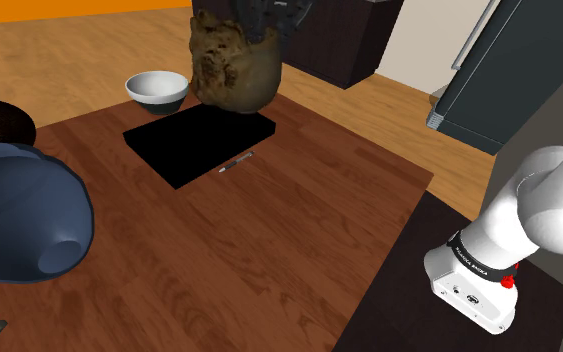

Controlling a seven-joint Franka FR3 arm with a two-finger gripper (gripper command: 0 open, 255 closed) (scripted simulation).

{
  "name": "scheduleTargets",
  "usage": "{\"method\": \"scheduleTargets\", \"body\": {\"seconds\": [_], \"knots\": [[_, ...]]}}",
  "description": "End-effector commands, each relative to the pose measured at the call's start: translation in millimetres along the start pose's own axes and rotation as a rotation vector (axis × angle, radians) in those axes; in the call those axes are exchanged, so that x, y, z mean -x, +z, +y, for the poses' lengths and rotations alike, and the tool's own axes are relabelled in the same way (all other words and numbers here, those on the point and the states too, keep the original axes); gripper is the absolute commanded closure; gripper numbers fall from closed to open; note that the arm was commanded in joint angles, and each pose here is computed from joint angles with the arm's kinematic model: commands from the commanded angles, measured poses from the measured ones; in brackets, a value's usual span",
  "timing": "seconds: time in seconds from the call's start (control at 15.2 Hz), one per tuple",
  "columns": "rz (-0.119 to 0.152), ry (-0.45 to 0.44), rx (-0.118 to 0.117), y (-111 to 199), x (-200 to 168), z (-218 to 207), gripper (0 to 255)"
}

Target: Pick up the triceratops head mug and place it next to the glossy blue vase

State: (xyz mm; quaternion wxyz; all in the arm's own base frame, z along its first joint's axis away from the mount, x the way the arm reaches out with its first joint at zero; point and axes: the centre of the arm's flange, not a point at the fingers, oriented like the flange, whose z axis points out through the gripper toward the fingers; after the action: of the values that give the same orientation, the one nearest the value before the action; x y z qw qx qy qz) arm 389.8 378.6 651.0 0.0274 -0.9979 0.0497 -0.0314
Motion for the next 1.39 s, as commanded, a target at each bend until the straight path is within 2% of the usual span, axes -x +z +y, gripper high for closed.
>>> {"method": "scheduleTargets", "body": {"seconds": [0.0, 1.06, 1.32], "knots": [[0.001, 0.002, -0.001, 0, 11, -23, 255], [0.001, 0.002, -0.001, 5, 104, -213, 255], [0.001, 0.002, -0.001, 21, 107, -216, 255]]}}
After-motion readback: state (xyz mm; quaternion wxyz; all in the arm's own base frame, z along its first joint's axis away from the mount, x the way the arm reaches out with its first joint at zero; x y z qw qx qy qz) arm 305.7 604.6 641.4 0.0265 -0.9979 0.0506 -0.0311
